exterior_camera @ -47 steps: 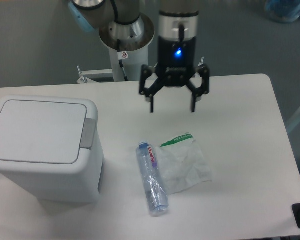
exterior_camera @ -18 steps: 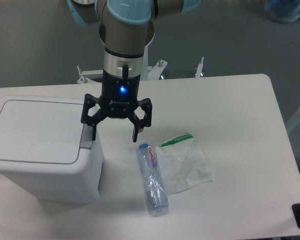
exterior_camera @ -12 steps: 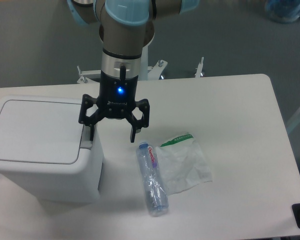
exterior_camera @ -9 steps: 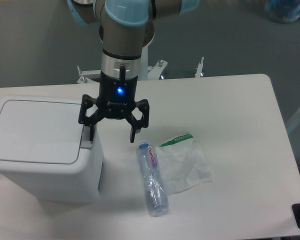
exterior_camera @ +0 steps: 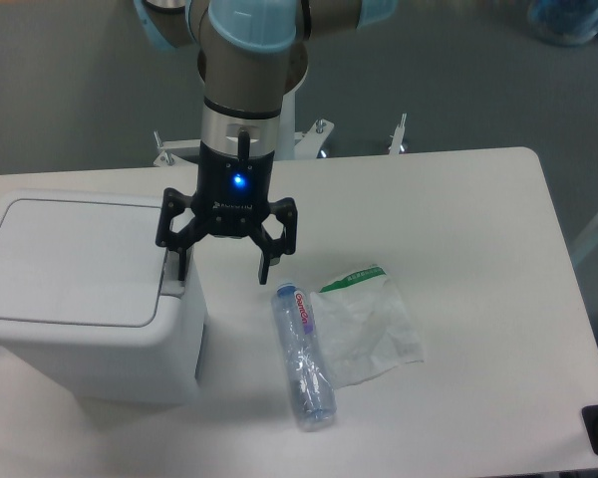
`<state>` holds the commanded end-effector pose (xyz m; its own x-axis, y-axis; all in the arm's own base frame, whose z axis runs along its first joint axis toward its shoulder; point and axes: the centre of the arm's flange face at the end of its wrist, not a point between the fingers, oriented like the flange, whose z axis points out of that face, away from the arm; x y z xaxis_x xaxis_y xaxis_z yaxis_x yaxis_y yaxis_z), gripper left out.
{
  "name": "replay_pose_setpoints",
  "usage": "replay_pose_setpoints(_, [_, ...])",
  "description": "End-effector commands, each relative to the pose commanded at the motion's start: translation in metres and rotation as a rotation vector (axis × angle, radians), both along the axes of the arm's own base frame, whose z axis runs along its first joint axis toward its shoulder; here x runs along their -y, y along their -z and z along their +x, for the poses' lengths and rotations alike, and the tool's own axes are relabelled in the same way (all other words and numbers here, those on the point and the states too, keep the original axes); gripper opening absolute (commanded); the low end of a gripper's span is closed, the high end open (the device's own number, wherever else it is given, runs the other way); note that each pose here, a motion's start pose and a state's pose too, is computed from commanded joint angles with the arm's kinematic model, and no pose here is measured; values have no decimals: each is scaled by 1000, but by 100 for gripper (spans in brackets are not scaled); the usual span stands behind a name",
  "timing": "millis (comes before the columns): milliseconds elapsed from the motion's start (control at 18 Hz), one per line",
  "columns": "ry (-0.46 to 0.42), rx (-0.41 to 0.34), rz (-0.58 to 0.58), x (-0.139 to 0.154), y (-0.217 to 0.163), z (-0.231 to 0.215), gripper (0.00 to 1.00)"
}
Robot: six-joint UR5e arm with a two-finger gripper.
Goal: Open the trash can
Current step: 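Press the gripper down on the grey lid button, then raise the gripper away from the opened trash can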
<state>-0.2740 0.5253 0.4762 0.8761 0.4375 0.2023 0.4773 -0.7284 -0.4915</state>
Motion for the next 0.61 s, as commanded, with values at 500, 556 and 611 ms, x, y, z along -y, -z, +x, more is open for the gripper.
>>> replay_pose_setpoints(500, [-12, -16, 27, 0, -19, -1, 100])
replay_pose_setpoints(556, [-9, -28, 39, 0, -27, -2, 100])
replay_pose_setpoints(611, [-9, -45, 52, 0, -37, -4, 100])
